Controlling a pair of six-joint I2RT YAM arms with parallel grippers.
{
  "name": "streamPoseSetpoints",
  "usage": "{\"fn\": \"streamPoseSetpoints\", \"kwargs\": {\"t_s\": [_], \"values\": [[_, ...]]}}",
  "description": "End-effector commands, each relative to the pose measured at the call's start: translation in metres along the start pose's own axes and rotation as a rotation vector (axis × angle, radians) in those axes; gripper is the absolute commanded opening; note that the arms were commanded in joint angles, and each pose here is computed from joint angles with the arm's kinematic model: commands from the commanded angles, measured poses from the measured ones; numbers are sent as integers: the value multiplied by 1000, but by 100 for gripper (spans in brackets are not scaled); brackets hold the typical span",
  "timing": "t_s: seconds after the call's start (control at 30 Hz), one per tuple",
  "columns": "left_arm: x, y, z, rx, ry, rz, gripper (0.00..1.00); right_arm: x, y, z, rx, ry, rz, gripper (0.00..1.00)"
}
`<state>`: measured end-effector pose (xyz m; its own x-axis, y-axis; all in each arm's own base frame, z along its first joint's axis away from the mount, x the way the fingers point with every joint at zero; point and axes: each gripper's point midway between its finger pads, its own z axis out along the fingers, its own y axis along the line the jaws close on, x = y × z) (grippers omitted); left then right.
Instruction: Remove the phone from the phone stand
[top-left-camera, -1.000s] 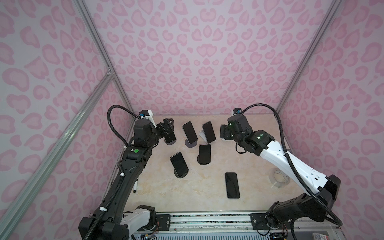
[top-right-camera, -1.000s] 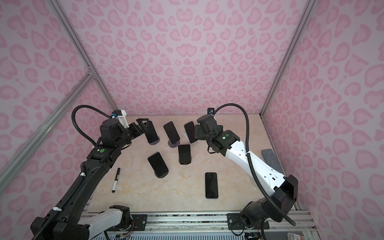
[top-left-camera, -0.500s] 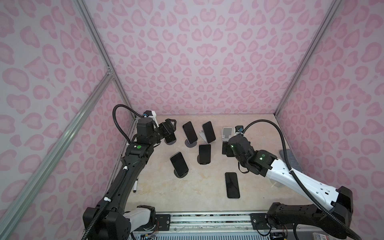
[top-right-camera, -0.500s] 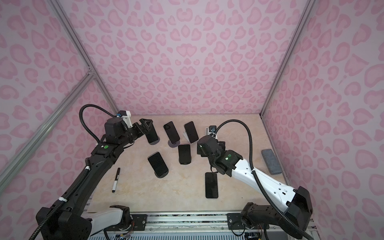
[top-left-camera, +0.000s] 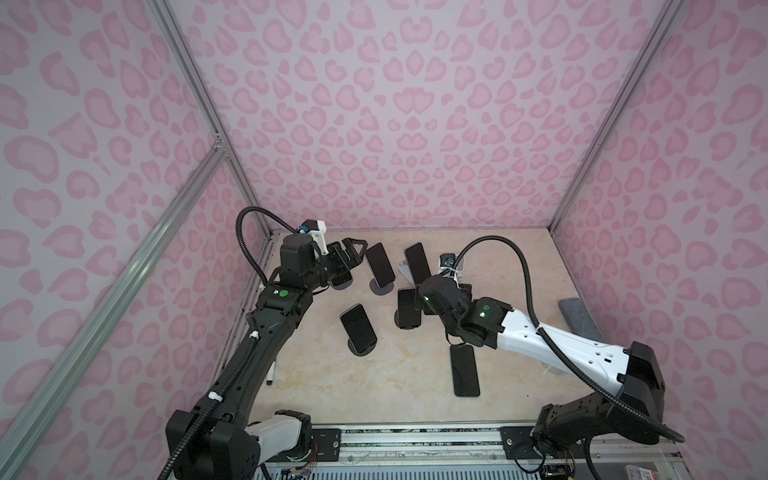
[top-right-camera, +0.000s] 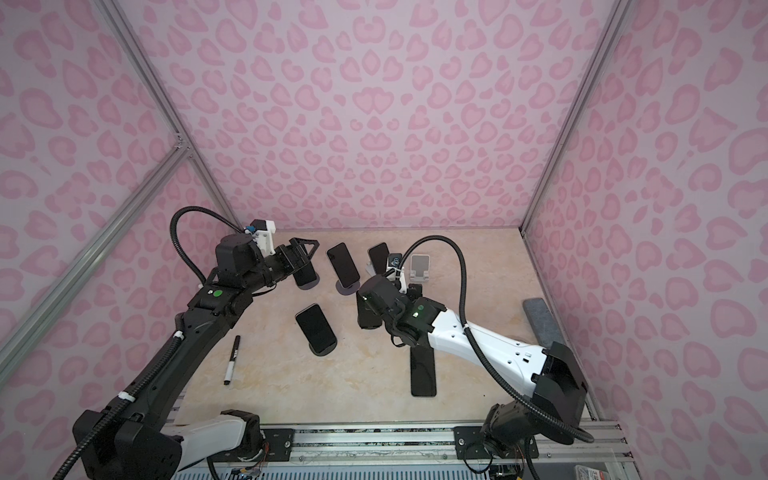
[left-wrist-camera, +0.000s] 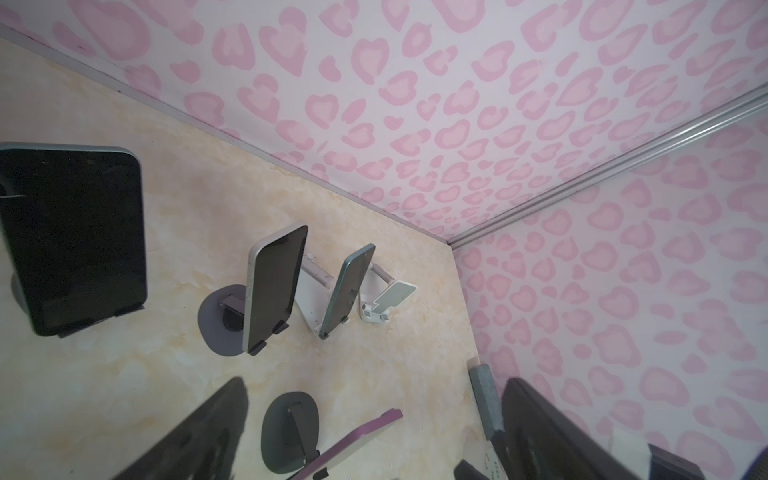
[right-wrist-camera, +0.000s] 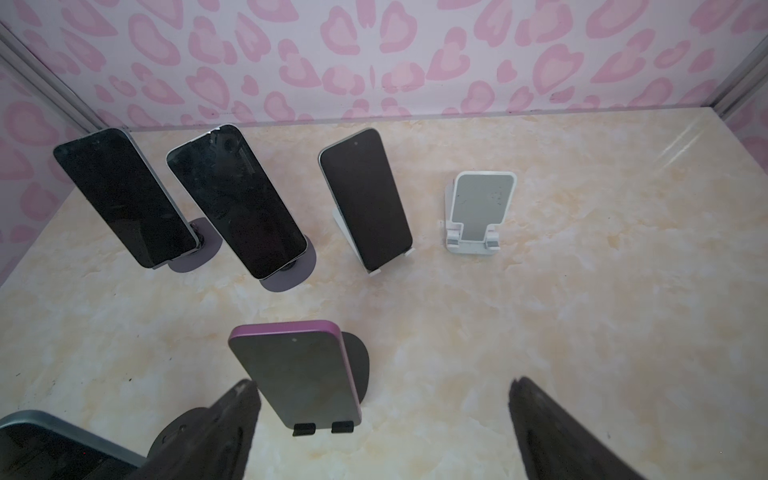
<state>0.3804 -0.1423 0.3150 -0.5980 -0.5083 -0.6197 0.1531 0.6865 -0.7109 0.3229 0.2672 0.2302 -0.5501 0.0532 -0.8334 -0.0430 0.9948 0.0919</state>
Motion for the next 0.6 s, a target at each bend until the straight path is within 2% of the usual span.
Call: {"fn": "streamPoseSetpoints", "kwargs": {"t_s": [0.0,0.2,0.33,0.37,0.57], "values": [[-1,-10,4,42,14,13,99,-1,12,9,7,-2,9,97],[4,-7,12,49,52,-4,98,7,45,30,-45,32,-14,99],[5,-7,14,54,58,-8,98,10,49,43,6,52,-59,99],[6,-7,13,57,59,-10,98,1,54,42,7,35,-52,99],[3,-7,9,57,31,-25,97,-2,49,50,64,7,-72,99]]}}
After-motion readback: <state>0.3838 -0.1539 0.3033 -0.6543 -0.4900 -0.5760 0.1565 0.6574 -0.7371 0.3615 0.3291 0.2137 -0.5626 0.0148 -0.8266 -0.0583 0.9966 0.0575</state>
